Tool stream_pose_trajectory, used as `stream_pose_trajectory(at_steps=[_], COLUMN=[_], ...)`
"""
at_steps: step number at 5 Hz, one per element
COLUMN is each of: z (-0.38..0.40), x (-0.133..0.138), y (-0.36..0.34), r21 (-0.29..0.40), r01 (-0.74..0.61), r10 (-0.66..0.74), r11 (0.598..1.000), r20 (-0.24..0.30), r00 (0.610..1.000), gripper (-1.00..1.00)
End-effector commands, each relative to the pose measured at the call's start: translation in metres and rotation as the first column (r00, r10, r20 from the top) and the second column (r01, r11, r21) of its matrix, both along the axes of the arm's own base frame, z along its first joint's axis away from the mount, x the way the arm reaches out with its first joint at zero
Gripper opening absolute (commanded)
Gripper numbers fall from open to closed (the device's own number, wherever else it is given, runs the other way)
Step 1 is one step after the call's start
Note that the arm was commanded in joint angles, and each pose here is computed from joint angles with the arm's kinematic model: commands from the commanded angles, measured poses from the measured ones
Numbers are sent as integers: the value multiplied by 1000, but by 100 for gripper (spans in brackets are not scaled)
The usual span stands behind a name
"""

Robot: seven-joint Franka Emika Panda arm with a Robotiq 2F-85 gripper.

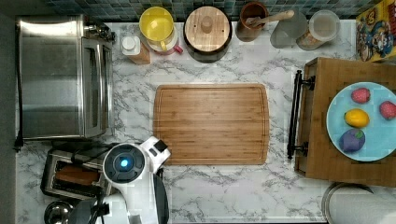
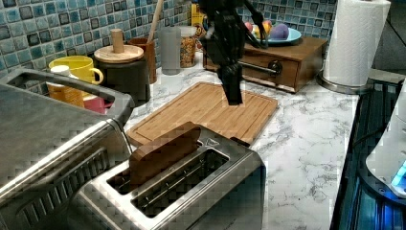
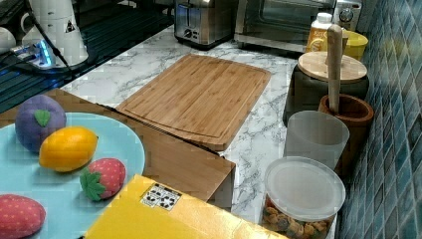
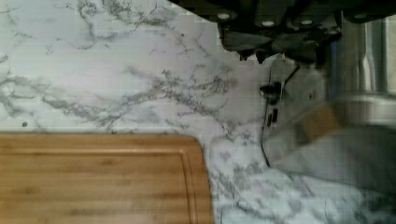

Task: Turn on the toaster.

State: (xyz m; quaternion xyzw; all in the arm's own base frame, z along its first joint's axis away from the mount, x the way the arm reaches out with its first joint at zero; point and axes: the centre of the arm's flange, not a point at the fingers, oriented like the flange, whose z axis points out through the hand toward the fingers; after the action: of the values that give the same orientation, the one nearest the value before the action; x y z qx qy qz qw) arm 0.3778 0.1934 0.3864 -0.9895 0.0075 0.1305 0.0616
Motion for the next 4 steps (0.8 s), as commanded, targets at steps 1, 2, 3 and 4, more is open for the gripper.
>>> stream_pose_trajectory(at_steps=[1, 2, 3, 4], z=[21, 14, 0, -8], x=[-38, -43, -47, -51], y=[23, 28, 40, 48], r21=[147, 179, 143, 137], r01=[-116, -126, -115, -99], r10=[104, 108, 101, 84], r11=[982, 976, 983, 986], r20=[87, 108, 101, 113], r00=[991, 988, 990, 990], gripper=[-100, -100, -100, -100])
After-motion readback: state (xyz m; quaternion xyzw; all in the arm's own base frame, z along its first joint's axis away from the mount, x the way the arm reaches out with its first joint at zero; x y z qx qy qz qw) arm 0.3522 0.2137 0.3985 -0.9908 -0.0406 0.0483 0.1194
